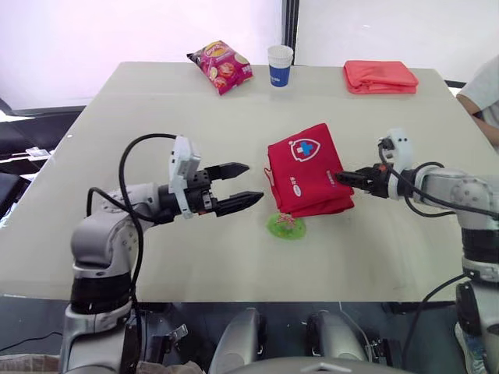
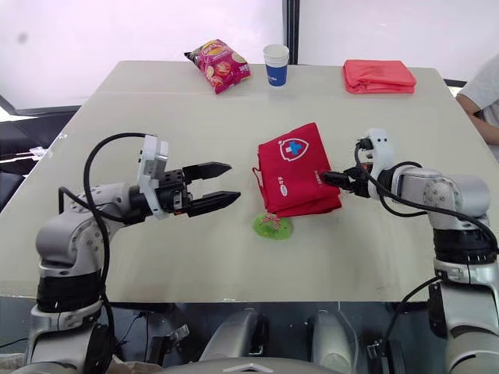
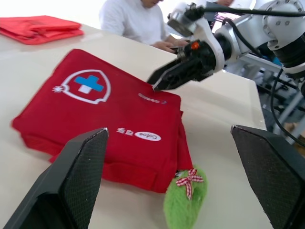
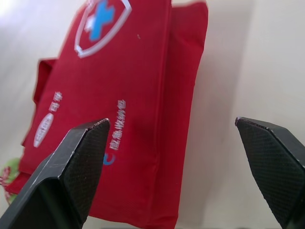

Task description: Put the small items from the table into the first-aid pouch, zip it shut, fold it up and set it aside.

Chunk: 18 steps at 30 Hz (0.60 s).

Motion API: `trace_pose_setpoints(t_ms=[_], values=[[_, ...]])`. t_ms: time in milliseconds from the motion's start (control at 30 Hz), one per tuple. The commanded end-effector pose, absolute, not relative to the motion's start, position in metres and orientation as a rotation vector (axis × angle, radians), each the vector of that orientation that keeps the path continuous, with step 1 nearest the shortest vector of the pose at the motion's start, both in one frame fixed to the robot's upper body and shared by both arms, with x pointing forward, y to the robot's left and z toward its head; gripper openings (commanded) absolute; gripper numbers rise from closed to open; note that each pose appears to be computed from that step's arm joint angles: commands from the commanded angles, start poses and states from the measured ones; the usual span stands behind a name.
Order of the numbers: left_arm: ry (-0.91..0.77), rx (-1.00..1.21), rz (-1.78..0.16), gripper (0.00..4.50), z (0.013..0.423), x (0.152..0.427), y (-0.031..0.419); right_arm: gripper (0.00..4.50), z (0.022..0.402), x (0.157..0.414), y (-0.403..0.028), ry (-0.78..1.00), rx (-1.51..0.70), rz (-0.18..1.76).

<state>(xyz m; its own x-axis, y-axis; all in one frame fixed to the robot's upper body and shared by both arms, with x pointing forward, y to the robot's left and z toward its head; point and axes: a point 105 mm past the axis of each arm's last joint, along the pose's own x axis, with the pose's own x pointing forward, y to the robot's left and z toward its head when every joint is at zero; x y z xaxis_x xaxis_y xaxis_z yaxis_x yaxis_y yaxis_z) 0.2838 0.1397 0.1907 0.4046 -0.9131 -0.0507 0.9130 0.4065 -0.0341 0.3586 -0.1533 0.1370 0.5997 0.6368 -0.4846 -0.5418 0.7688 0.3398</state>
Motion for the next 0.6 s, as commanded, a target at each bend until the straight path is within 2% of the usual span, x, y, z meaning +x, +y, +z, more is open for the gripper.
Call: trace_pose_setpoints(t_ms=[33, 67, 167, 200, 233, 267, 367, 500, 600], values=[[0.008, 0.014, -1.123, 4.45, 0.200, 0.277, 0.143, 4.50, 0.122, 0.358, -0.145, 0.701, 0.193, 0.810], [0.007, 0.014, -1.116, 4.45, 0.199, 0.276, 0.143, 4.50, 0.118, 0.357, -0.142, 0.719, 0.200, 0.837], [0.000, 0.009, -1.101, 4.50, 0.197, 0.275, 0.143, 3.83, 0.117, 0.356, -0.139, 0.736, 0.253, 0.886], [-0.002, 0.008, -1.097, 4.50, 0.196, 0.275, 0.143, 3.31, 0.117, 0.357, -0.139, 0.736, 0.272, 0.894], [-0.003, 0.009, -1.097, 4.50, 0.195, 0.274, 0.144, 3.31, 0.120, 0.358, -0.139, 0.728, 0.299, 0.896], [-0.003, 0.009, -1.099, 4.50, 0.193, 0.273, 0.146, 2.68, 0.121, 0.358, -0.139, 0.722, 0.317, 0.895], [-0.009, 0.004, -1.120, 4.50, 0.194, 0.268, 0.148, 1.83, 0.121, 0.354, -0.139, 0.724, 0.332, 0.901], [-0.036, 0.001, -1.163, 4.50, 0.201, 0.262, 0.142, 0.04, 0.136, 0.351, -0.149, 0.659, 0.416, 0.875], [-0.066, 0.003, -1.199, 4.50, 0.211, 0.257, 0.133, 0.01, 0.155, 0.344, -0.170, 0.574, 0.478, 0.801]])
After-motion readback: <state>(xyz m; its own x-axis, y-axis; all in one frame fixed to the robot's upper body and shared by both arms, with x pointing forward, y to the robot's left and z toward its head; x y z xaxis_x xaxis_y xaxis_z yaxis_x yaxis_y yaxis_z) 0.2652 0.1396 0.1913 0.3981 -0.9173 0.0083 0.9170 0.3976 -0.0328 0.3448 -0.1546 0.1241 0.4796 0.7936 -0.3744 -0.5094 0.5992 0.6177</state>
